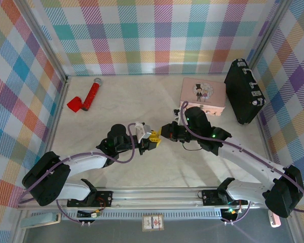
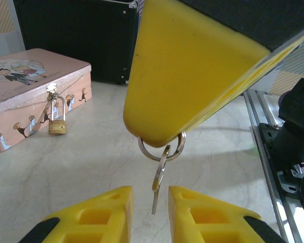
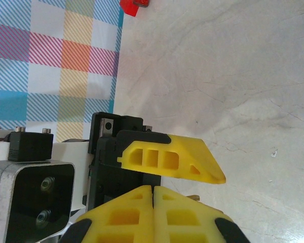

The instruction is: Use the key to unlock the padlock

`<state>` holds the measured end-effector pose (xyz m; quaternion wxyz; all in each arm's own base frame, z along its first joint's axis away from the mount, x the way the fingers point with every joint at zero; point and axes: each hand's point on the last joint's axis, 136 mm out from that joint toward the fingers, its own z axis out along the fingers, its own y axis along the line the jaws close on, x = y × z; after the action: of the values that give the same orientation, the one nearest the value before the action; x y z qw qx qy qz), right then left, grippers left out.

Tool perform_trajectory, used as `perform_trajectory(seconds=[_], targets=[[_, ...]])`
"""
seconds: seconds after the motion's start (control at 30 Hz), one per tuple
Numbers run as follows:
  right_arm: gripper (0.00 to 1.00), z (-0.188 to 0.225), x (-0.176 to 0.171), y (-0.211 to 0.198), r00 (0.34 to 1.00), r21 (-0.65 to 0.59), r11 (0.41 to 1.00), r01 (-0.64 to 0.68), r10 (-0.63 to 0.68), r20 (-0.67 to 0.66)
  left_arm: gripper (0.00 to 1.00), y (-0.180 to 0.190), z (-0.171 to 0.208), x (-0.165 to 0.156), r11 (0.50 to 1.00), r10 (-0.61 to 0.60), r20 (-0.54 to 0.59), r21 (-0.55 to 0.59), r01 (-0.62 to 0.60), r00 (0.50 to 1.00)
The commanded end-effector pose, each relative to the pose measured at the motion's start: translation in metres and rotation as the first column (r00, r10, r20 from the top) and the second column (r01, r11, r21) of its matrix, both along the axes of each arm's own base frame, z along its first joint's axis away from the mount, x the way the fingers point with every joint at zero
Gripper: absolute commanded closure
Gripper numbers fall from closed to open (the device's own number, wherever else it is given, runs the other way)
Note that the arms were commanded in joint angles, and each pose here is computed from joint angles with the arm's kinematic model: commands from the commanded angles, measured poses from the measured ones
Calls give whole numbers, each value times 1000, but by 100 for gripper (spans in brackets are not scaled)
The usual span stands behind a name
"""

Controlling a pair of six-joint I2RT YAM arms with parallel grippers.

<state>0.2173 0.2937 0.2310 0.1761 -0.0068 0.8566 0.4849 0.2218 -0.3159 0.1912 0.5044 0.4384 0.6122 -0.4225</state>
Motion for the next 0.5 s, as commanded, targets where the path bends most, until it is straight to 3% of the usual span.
perform_trajectory(seconds=[0.0, 0.47], targets=[[100, -2, 0, 3, 1000, 5, 1000, 2, -2, -3, 76, -6, 16, -2, 999, -24, 36, -30, 25, 999], [100, -9, 3, -1, 1000, -23, 999, 29, -29, -11, 86, -2, 18, -2, 1000, -15, 29, -16, 16, 999]])
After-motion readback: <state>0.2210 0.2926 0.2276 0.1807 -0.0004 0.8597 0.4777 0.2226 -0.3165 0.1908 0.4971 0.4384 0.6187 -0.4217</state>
